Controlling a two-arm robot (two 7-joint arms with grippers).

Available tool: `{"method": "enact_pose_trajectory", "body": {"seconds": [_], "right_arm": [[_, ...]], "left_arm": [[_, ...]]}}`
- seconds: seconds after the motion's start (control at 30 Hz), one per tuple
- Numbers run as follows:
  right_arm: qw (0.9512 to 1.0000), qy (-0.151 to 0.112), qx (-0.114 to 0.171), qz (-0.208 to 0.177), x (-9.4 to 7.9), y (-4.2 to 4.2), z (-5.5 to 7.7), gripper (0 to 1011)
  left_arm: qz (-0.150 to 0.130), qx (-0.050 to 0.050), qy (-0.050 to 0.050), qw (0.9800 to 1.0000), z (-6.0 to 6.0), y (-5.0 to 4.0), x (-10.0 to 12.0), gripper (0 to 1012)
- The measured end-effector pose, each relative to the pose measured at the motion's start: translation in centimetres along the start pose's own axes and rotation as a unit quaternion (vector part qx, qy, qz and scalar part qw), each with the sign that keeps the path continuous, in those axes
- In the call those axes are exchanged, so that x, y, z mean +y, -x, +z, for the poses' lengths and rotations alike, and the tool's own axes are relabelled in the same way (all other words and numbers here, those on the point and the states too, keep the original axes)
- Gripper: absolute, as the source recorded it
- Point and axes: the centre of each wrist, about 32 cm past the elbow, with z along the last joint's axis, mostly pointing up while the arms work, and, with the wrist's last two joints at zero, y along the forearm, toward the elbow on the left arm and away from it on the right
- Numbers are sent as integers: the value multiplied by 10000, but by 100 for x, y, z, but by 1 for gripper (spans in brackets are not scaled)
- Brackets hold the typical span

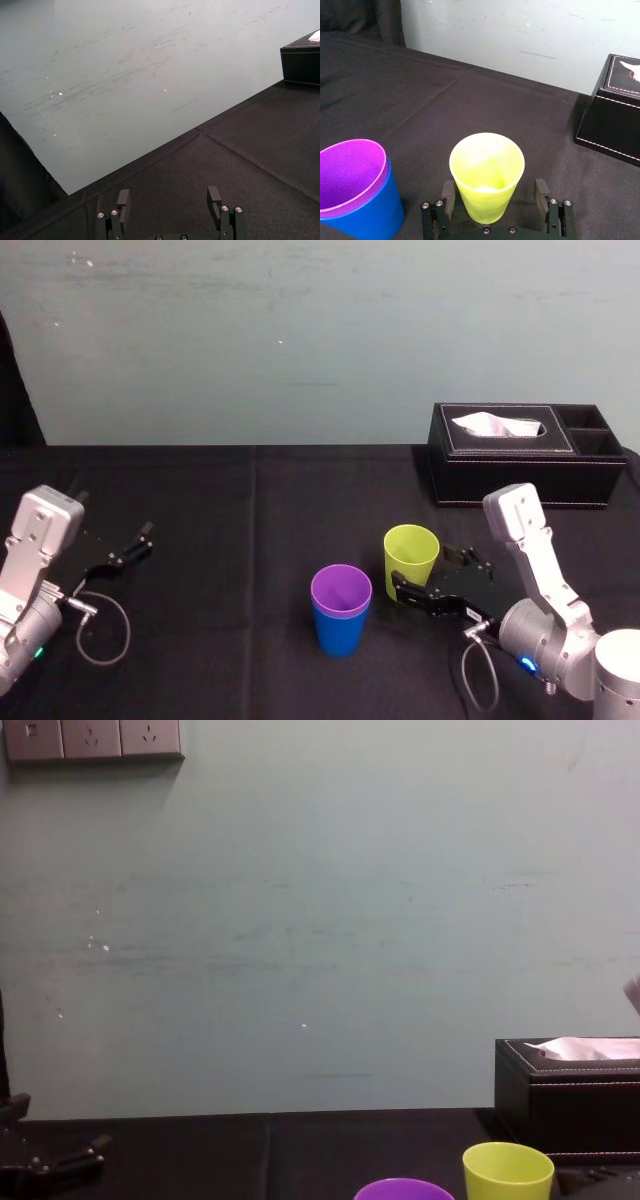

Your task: Stack the three plastic cups sequentially using one hand.

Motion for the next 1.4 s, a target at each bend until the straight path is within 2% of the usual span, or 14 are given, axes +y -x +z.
{"method": "enact_pose_trajectory", "body": {"seconds": [0.87, 1.4], "right_arm": [[10000, -67, -17, 27, 148, 26, -7, 1003], [9999, -95, -13, 36, 153, 29, -6, 1003]], "left_arm": [[0, 0, 0, 10000, 0, 0, 0, 1000], [0, 0, 0, 10000, 0, 0, 0, 1000]]}}
